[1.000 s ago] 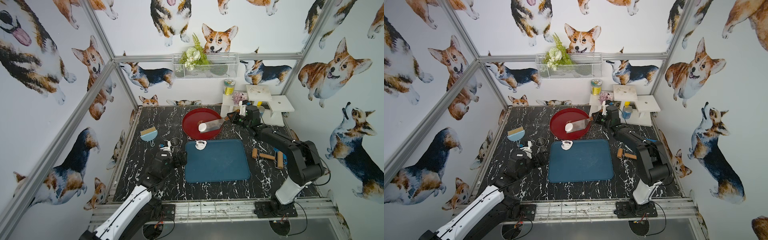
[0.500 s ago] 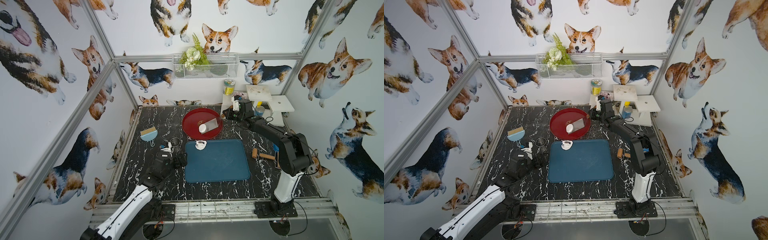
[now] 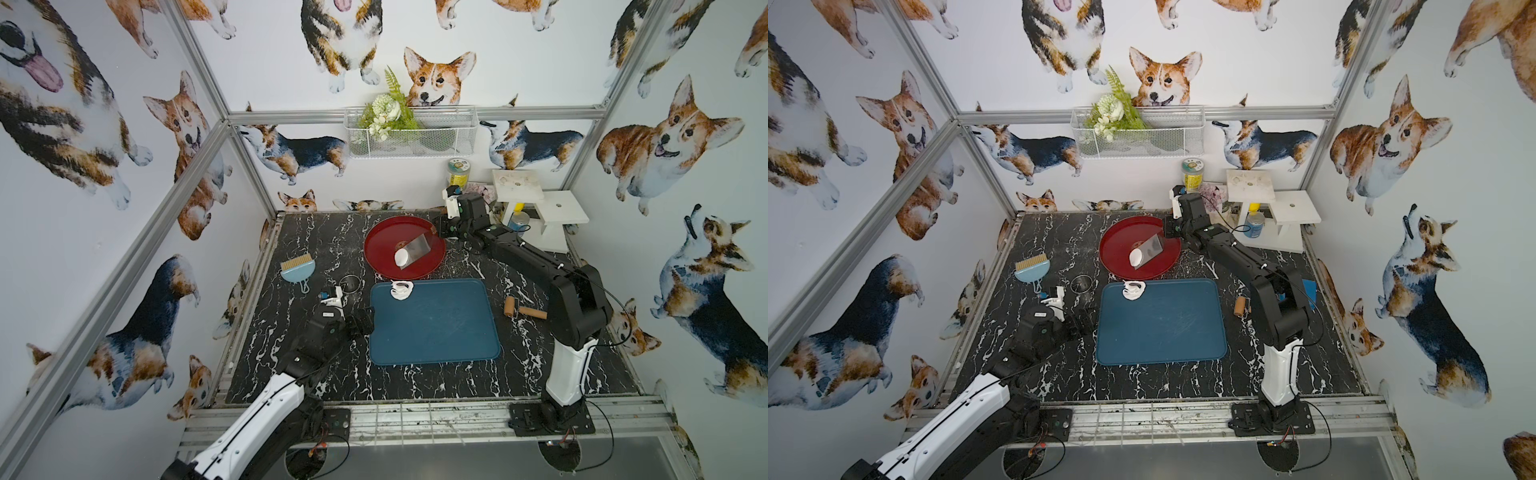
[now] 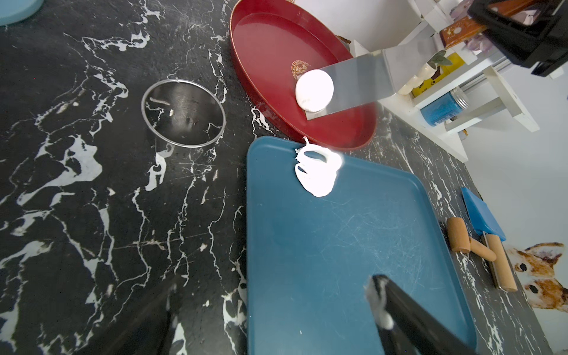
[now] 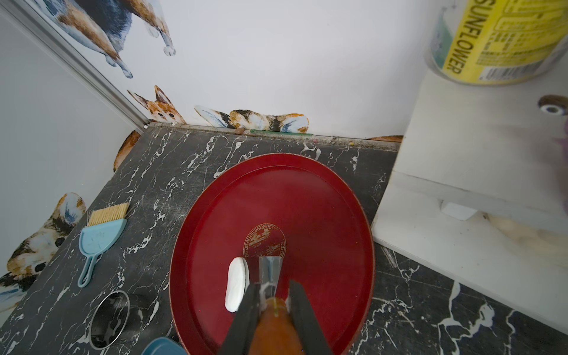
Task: Roll out the dumpling wrappers from the dough
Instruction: Place the dumpling wrapper on the plate.
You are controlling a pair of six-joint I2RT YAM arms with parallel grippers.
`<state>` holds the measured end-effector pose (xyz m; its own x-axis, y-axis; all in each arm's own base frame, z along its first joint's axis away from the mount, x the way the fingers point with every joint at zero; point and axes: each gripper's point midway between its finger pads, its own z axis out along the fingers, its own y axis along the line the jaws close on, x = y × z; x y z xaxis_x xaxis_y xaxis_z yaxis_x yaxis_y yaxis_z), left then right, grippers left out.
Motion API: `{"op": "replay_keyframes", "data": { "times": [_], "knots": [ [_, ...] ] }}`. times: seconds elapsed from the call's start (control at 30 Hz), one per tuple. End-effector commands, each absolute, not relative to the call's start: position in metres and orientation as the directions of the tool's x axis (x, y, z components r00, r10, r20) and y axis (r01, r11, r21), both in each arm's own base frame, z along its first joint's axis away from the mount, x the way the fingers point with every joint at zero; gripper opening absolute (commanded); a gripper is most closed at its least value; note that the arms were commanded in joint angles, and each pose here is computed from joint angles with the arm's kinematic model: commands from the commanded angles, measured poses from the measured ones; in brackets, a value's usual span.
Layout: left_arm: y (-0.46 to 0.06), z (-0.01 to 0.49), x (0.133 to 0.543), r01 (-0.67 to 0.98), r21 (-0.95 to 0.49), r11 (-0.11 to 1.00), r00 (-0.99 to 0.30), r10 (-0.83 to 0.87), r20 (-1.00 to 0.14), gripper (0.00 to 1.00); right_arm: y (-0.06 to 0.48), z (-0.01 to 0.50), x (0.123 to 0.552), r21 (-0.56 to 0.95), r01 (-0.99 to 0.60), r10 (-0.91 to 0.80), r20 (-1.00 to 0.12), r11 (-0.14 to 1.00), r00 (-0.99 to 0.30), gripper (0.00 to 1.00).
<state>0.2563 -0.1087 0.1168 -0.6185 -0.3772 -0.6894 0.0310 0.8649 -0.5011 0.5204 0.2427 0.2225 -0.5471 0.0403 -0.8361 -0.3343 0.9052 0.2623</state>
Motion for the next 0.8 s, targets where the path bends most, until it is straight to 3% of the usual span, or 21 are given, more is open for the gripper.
{"op": "replay_keyframes", "data": {
  "times": [0.0,0.77],
  "knots": [
    [-0.108,0.119,0.257,0.032,-0.512,0.858,-0.604,-0.392,-0.694,1.0,0.238,0.223,0.523,0.168,-0.323,-0.029,-0.849,0.931,-0.527,0.0],
    [-0.109,0.115,0.258,0.028,-0.519,0.854,-0.611,-0.397,-0.685,1.0,0.24,0.23,0.523,-0.021,-0.331,-0.189,-0.854,0.944,-0.485,0.0]
  ]
}}
